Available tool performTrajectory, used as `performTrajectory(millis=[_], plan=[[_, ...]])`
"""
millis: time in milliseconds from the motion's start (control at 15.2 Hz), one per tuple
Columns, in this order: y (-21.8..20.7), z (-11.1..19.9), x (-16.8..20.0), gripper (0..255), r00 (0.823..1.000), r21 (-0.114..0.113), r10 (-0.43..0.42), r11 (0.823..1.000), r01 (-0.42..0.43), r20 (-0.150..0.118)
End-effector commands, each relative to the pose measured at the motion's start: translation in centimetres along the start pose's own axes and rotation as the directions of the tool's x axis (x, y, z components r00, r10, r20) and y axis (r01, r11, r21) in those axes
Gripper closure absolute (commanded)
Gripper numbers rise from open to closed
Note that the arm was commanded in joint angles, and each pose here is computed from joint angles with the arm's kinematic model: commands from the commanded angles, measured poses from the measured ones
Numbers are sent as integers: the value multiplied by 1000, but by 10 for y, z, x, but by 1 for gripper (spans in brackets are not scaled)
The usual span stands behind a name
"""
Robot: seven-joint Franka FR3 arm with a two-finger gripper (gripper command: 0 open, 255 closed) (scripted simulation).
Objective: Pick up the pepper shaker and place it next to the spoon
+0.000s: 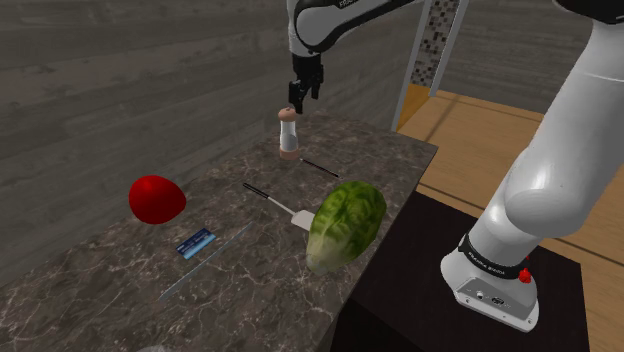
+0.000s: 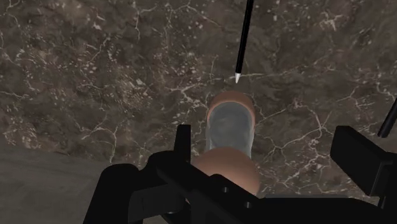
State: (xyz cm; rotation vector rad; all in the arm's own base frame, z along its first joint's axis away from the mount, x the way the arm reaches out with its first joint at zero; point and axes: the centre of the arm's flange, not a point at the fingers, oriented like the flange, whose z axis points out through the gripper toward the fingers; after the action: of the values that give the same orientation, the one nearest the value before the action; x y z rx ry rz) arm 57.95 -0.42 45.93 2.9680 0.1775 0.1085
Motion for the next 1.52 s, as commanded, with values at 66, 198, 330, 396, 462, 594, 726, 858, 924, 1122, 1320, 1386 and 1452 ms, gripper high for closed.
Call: performTrajectory(millis=[66, 198, 330, 396, 462, 594, 726, 858, 924, 1122, 1320, 1386, 1452], plan=[[2, 19, 33, 0, 1000, -10, 2, 1000, -2, -8], [5, 29, 56, 0, 1000, -17, 4, 1000, -4, -14], [6, 38, 64, 0, 1000, -19, 4, 1000, -4, -15], [6, 43, 64, 0, 1000, -19, 4, 1000, -4, -15], [6, 48, 64, 0, 1000, -19, 4, 1000, -4, -15], [6, 59, 64, 0, 1000, -19, 4, 1000, -4, -15], [6, 69, 64, 0, 1000, -19, 4, 1000, -4, -15], [6, 72, 64, 0, 1000, -19, 4, 1000, -4, -15], [6, 72, 64, 0, 1000, -19, 4, 1000, -4, -15], [6, 72, 64, 0, 1000, -19, 4, 1000, -4, -15], [6, 72, 64, 255, 1000, -19, 4, 1000, -4, -15], [6, 72, 64, 255, 1000, -19, 4, 1000, -4, -15], [6, 72, 64, 255, 1000, -19, 4, 1000, -4, -15]])
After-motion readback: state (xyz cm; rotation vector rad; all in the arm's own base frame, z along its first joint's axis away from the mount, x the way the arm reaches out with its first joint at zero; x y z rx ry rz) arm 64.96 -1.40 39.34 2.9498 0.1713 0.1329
